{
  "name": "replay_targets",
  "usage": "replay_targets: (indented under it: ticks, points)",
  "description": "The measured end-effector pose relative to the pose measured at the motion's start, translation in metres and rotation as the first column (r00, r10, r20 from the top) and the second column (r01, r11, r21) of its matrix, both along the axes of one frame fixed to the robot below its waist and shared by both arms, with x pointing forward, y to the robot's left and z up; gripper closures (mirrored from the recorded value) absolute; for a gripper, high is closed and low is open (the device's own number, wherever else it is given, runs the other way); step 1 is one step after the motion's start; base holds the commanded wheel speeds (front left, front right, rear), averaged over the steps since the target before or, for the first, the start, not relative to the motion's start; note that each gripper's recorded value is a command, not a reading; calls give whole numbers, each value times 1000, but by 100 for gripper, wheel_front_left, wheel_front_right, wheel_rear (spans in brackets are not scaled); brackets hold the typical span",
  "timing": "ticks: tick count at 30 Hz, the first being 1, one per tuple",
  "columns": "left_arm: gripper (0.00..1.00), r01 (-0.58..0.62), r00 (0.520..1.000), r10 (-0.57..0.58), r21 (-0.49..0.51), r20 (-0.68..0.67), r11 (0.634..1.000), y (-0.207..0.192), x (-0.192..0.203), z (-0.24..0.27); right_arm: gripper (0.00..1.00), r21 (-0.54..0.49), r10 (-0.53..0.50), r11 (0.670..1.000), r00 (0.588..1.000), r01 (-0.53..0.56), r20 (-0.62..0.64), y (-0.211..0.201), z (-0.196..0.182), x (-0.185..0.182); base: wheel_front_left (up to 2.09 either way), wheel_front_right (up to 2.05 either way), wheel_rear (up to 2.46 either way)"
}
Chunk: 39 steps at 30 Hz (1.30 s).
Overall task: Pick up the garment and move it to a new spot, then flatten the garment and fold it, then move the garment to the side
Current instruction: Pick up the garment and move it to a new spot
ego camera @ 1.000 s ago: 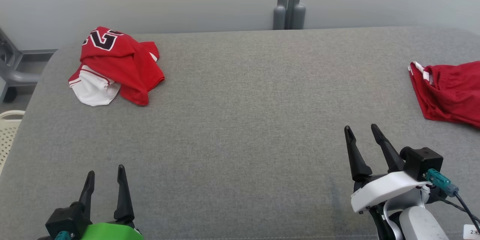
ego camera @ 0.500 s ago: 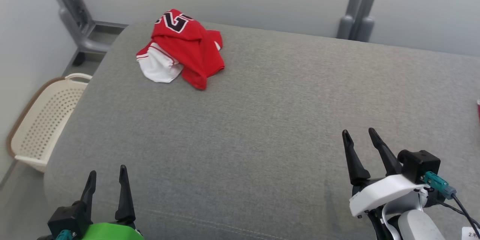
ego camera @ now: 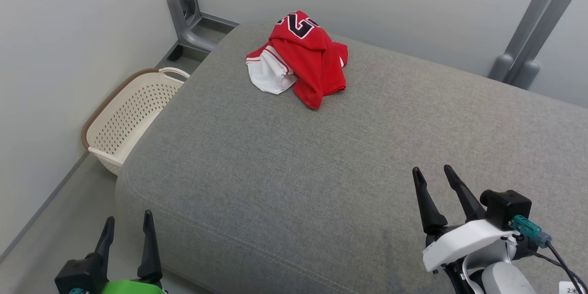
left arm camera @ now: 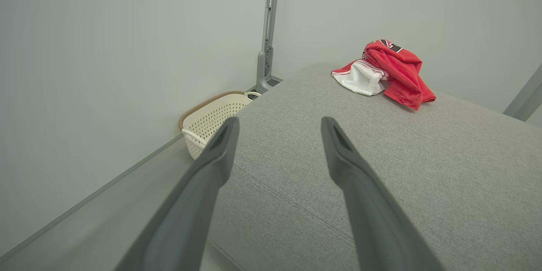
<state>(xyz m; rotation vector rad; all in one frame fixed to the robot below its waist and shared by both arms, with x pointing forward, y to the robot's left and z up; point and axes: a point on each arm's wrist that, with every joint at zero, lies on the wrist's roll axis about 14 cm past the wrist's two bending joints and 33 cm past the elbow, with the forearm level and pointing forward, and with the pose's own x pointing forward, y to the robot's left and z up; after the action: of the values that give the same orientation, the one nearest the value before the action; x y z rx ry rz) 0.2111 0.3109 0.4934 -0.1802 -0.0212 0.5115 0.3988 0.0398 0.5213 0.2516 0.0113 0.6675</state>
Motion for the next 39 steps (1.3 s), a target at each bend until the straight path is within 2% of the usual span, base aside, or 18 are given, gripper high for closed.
replay_targets:
  ticks: [11, 16, 19, 23, 25, 30, 34, 39]
  points:
    - [0, 68, 998, -68, -7, 6, 998, -14, 14, 6, 0, -17, -59, 998, 998, 59, 7, -21, 0, 3, 0, 0, 0]
    - [0, 147, 989, -147, -10, 29, 989, -26, 38, 20, 0, -22, -112, 993, 994, 112, 13, -40, 2, 5, 0, 0, 0]
    - [0, 224, 972, -226, 40, 59, 974, -35, 63, 45, 0, -28, -150, 988, 989, 150, 17, -54, 2, 8, 0, 0, 0]
    - [0, 348, 932, -355, 100, 72, 932, -54, 105, 79, 0, -36, -192, 981, 981, 193, 24, -69, 3, 13, 0, 0, 0]
    - [0, 403, 909, -413, 139, 53, 905, -61, 127, 96, 0, -35, -207, 977, 978, 208, 30, -74, 5, 17, 0, 0, 0]
    - [0, 521, 852, -522, 164, -39, 838, -80, 185, 116, 0, -36, -232, 972, 972, 233, 39, -82, 7, 30, 0, 0, 0]
    - [0, 578, 815, -566, 112, -124, 808, -86, 230, 118, 0, -32, -245, 968, 968, 247, 47, -86, 9, 41, 0, 0, 0]
    - [0, 579, 797, -558, 28, -234, 815, -76, 279, 104, 0, -41, -279, 959, 959, 281, 42, -99, 1, 56, 0, 0, 0]
